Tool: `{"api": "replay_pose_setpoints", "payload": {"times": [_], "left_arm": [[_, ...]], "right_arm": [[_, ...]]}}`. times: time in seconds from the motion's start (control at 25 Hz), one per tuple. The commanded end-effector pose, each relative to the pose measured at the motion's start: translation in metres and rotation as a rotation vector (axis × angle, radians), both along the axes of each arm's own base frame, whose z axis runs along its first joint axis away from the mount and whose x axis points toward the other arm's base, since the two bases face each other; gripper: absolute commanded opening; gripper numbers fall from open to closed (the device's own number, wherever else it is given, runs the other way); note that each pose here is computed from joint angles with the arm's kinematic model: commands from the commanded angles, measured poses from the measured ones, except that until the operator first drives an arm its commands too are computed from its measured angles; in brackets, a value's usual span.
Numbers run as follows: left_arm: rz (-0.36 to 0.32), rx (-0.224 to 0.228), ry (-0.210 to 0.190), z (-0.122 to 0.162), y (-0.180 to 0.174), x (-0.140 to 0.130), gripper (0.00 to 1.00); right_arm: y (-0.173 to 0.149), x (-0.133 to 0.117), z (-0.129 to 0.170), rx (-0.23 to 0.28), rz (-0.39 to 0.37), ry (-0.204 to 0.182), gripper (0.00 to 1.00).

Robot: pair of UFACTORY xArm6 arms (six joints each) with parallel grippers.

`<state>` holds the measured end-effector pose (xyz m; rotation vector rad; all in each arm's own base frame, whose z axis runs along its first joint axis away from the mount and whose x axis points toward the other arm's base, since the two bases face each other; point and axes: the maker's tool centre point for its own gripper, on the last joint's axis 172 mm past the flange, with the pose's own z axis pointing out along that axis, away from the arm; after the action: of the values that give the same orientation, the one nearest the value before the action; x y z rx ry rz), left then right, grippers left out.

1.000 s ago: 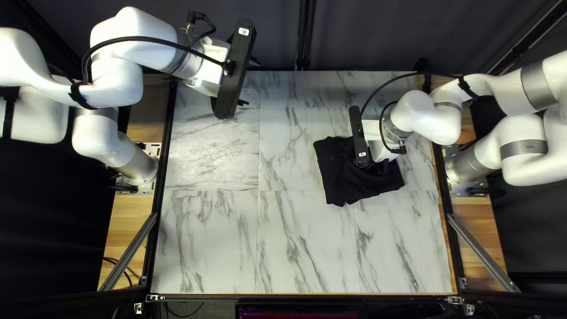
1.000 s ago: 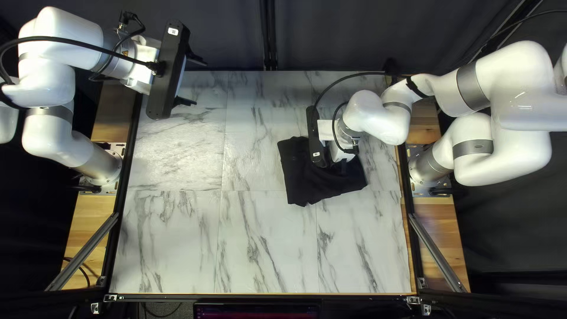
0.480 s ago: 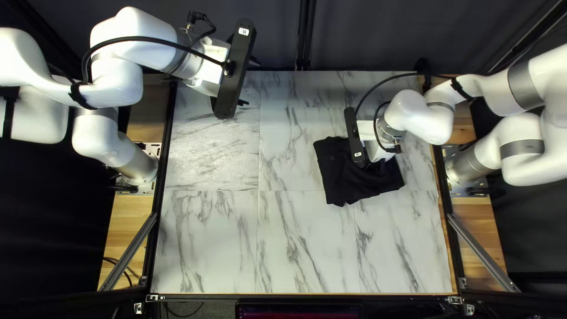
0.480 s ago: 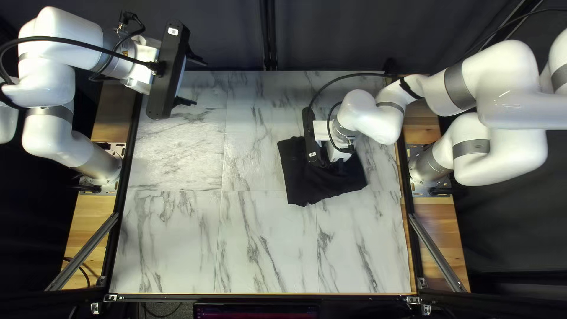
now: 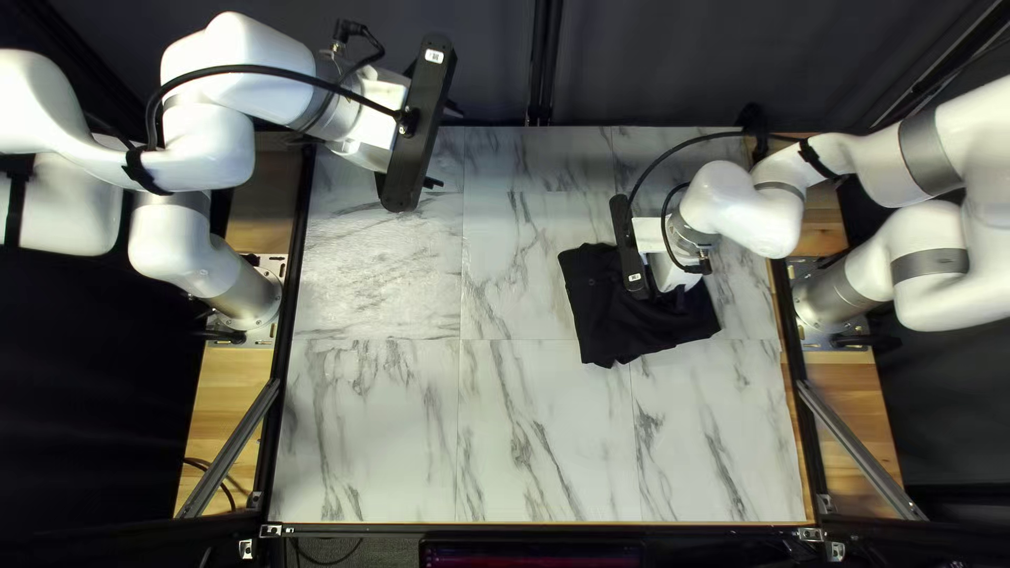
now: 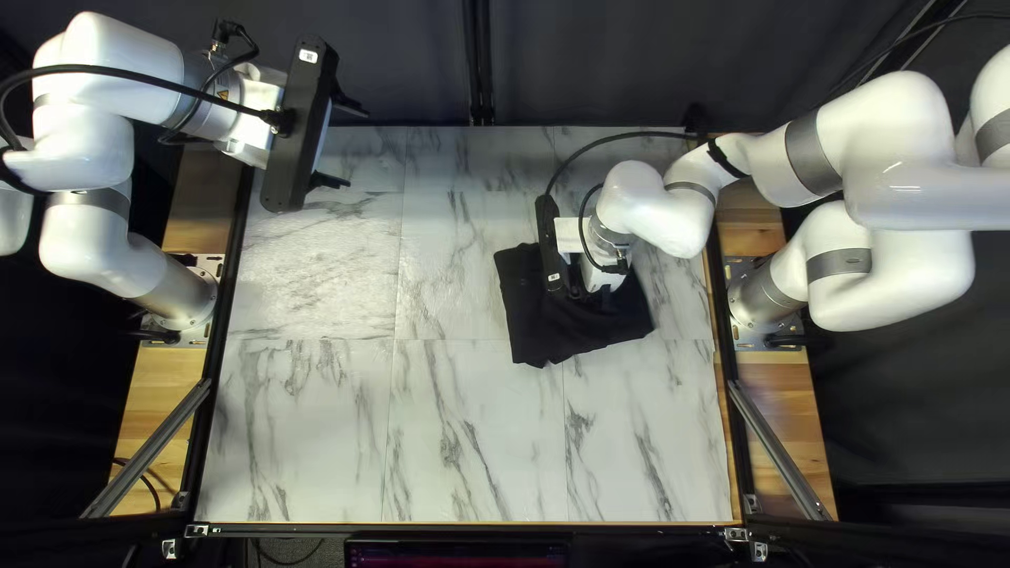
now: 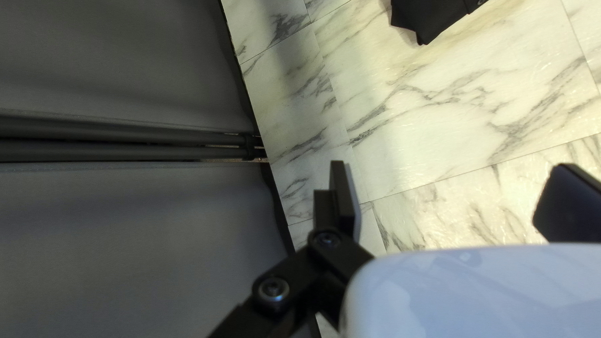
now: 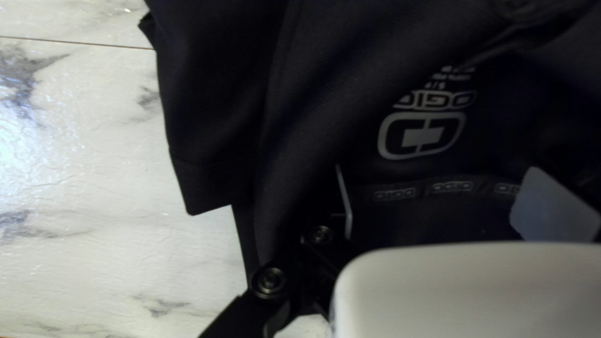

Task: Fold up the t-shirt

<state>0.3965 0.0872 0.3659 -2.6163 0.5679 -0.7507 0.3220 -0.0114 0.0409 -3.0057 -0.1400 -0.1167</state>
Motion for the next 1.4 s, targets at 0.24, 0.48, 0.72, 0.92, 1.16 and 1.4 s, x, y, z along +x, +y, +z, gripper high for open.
{"api": "replay_pose_setpoints", "payload": {"times": [0.24, 0.48, 0.72, 0.92, 1.16, 1.4], "left_arm": [[0.000, 0.000, 0.000, 0.000, 0.000, 0.000, 1.00], [0.000, 0.000, 0.000, 0.000, 0.000, 0.000, 1.00], [0.000, 0.000, 0.000, 0.000, 0.000, 0.000, 1.00], [0.000, 0.000, 0.000, 0.000, 0.000, 0.000, 1.00], [0.000, 0.000, 0.000, 0.000, 0.000, 0.000, 1.00], [0.000, 0.000, 0.000, 0.000, 0.000, 0.000, 1.00]], "right_arm": [[0.004, -0.007, 0.024, -0.033, -0.024, -0.008, 1.00], [-0.002, -0.004, 0.012, -0.034, -0.029, -0.011, 1.00], [-0.008, -0.009, -0.001, -0.022, -0.027, -0.002, 1.00], [-0.008, -0.008, -0.006, -0.012, -0.019, 0.005, 1.00], [-0.007, -0.007, 0.002, -0.014, -0.015, 0.009, 1.00], [-0.008, -0.005, 0.029, -0.044, -0.030, 0.006, 1.00]]}}
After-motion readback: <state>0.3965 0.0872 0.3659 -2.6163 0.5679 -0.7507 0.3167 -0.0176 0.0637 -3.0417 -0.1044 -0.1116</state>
